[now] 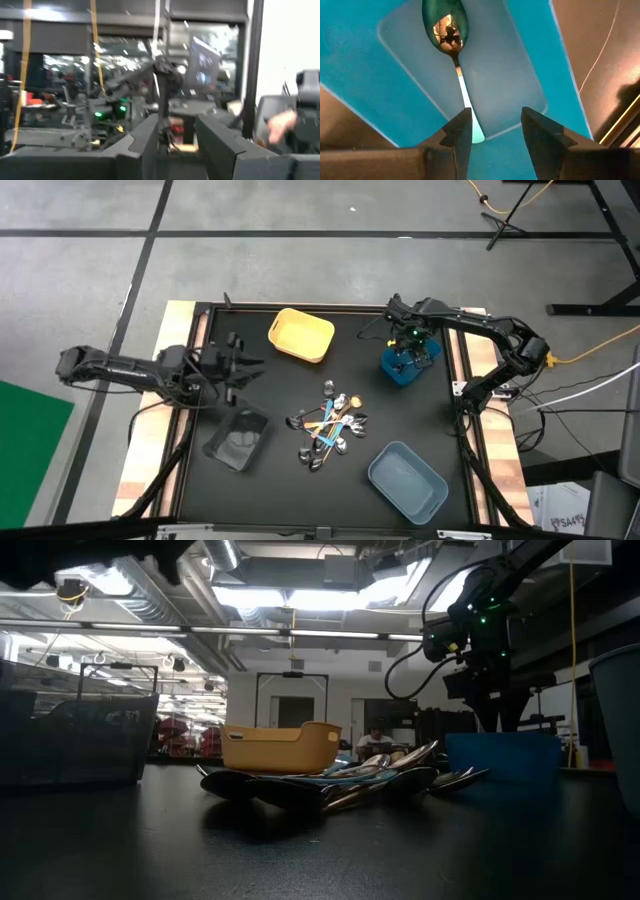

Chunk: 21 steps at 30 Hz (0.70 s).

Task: Sort silverware by color (type)
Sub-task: Put the light blue spoon into the blue bin

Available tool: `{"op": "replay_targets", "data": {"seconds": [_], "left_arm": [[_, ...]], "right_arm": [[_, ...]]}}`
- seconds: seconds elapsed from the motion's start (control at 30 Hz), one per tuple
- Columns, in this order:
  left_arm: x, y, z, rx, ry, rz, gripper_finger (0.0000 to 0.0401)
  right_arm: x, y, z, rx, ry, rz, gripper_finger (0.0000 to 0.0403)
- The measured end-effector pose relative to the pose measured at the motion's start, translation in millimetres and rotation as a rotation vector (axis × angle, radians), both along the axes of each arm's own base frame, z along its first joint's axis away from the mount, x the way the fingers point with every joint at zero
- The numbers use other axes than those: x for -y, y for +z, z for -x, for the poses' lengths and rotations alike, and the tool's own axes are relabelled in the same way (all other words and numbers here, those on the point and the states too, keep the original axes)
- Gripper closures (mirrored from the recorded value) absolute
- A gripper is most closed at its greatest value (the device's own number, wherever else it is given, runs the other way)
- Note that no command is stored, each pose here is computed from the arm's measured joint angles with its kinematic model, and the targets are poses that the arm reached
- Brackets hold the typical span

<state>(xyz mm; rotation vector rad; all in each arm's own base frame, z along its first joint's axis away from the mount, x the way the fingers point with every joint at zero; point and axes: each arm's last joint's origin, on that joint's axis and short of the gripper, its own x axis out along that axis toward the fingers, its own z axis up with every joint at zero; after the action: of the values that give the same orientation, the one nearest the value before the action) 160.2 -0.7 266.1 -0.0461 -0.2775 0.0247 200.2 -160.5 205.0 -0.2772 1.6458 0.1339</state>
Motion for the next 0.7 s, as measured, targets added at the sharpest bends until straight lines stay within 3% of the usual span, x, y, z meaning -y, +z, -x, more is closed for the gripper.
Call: {"op": "replay_targets", "data": {"seconds": [0.23, 0.4, 0.7], "left_arm": [[11.0, 4.1, -56.6, -0.32, -0.069, -0.037, 0.0274], [22.1, -11.6, -95.8, -0.502, -0.106, -0.061, 0.0274], [41.4, -41.3, -149.5, -0.805, -0.167, -0.2, 0.0273]], "right_arm": [[-0.1, -0.1, -0.6, 0.016, -0.049, -0.004, 0.0242], [0.6, 0.0, -1.5, 0.026, -0.057, 0.004, 0.0242], [0.7, 0.0, -2.3, 0.041, -0.059, -0.003, 0.0242]]}}
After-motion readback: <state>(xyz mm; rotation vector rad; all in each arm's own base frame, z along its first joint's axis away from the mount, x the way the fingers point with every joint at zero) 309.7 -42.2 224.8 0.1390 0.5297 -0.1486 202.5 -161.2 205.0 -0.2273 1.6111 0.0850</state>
